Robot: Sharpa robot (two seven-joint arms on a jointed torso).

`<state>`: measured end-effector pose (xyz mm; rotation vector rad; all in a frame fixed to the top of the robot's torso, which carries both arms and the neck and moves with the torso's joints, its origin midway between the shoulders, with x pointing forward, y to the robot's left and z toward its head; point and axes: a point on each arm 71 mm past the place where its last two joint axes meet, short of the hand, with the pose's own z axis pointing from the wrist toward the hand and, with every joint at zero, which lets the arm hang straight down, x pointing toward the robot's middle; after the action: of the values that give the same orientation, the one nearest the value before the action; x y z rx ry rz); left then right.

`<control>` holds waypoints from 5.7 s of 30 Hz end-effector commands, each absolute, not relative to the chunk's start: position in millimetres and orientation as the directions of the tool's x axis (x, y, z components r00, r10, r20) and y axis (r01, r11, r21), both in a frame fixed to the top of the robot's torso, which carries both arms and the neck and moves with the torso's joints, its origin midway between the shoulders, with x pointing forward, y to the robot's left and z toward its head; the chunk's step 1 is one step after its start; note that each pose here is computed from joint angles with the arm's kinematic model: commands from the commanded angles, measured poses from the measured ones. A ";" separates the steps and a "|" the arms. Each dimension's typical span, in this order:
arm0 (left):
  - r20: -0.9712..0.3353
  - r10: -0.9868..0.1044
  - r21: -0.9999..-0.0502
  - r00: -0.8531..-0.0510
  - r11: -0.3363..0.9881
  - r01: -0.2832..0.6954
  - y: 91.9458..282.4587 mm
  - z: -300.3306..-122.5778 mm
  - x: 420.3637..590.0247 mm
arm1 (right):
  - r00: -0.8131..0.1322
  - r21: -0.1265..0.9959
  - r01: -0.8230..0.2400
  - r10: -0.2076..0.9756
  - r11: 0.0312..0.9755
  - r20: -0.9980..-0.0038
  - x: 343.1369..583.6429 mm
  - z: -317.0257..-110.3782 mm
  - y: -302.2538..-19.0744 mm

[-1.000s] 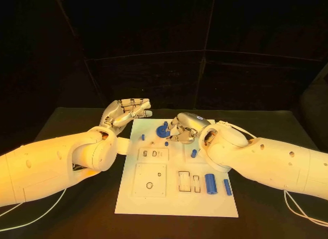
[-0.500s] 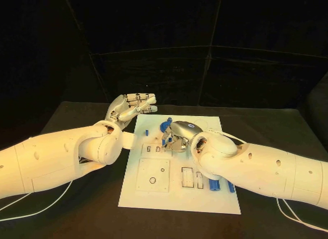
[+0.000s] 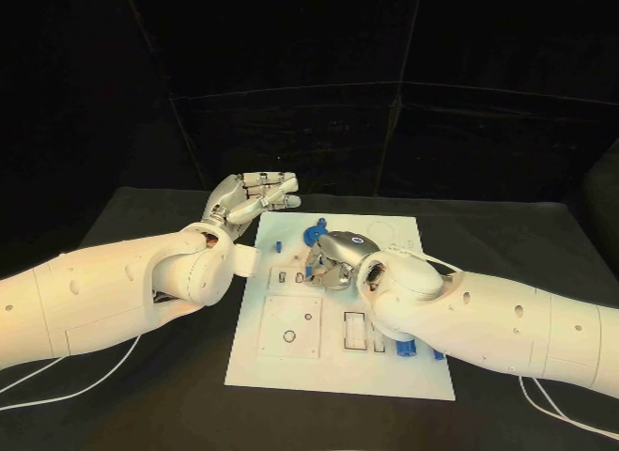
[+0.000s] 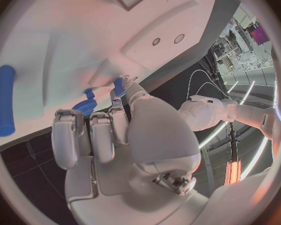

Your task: Assemble the parts on the task board

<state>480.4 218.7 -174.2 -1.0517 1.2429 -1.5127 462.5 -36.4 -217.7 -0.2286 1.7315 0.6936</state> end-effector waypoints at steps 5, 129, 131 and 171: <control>0.073 -0.963 -0.987 -0.261 -0.108 0.121 217.5 -172.7 480.6 | -0.295 0.300 -0.502 0.165 0.811 -0.941 462.4 -220.5 -36.4; -0.652 -0.287 -0.310 -0.702 0.946 -0.098 169.4 -214.3 513.6 | -0.265 0.661 -0.285 0.605 0.695 -0.751 476.9 -125.4 -195.5; -0.650 -0.277 -0.300 -0.708 0.949 -0.096 166.3 -214.9 514.1 | -0.267 0.660 -0.283 0.603 0.696 -0.751 477.1 -125.7 -194.8; -0.621 -0.203 -0.243 -0.757 0.968 -0.060 143.9 -218.4 516.6 | -0.267 0.631 -0.269 0.574 0.727 -0.774 482.3 -128.8 -196.9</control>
<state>516.6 143.6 -218.9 -0.1987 2.4133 -0.2921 482.1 -197.5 -130.4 0.2679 1.6582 0.8280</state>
